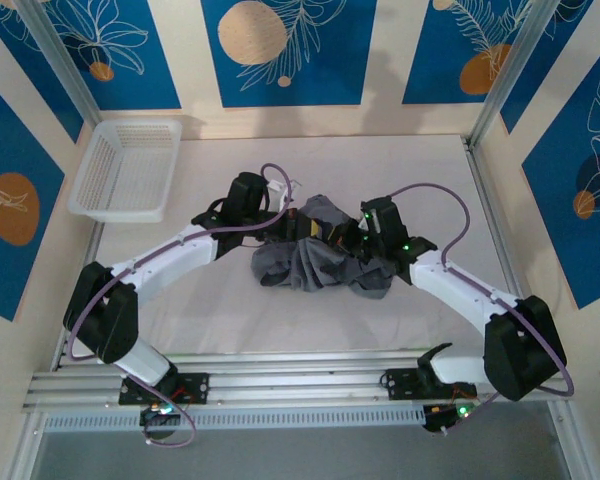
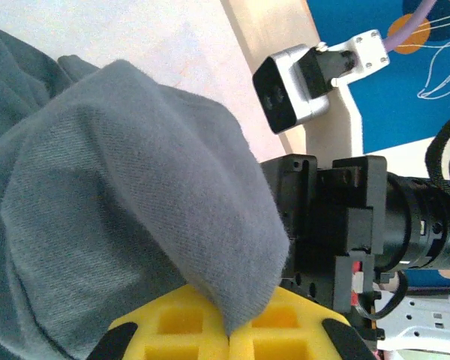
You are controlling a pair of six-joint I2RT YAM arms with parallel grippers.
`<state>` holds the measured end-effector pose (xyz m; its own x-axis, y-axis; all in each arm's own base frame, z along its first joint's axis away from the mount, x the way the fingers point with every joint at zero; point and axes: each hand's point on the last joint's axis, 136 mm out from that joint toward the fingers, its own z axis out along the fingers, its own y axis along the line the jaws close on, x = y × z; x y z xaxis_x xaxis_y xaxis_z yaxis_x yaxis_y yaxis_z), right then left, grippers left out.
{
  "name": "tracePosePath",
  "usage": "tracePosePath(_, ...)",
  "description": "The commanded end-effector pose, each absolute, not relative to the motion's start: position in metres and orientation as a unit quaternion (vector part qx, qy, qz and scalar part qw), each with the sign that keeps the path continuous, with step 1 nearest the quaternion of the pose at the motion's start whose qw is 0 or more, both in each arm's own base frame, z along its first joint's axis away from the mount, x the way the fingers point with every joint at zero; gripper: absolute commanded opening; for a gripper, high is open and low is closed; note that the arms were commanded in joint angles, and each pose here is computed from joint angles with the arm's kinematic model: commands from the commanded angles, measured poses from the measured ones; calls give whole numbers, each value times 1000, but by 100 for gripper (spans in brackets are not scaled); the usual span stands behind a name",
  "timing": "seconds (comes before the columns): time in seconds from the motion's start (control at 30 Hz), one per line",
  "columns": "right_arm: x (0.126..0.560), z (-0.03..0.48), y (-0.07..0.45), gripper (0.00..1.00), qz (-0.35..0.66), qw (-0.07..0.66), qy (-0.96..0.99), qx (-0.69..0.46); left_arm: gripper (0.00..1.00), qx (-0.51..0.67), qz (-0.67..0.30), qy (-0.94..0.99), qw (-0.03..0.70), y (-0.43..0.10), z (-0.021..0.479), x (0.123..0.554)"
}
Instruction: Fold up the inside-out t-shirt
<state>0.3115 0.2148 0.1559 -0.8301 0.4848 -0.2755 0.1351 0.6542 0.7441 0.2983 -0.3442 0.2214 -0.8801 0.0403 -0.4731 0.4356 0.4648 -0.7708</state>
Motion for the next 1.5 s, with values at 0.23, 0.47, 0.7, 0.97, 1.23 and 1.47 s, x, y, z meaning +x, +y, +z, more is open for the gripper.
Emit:
tracePosePath(0.23,289,299,208,0,562,266,780,72,0,72,-433,882,170,-296,150,342)
tracePosePath(0.47,289,304,212,0,586,225,776,54,29,117,-455,856,215,-304,182,352)
tracePosePath(0.7,296,298,209,0,573,224,786,68,39,216,-319,855,346,-279,233,325)
tracePosePath(0.97,299,301,212,0,570,222,789,64,35,339,-236,806,424,-330,261,285)
tracePosePath(1.23,295,302,215,0,568,224,790,59,40,347,-254,813,393,-363,232,296)
tracePosePath(1.47,293,300,216,0,564,223,793,59,27,313,-242,831,391,-360,222,314)
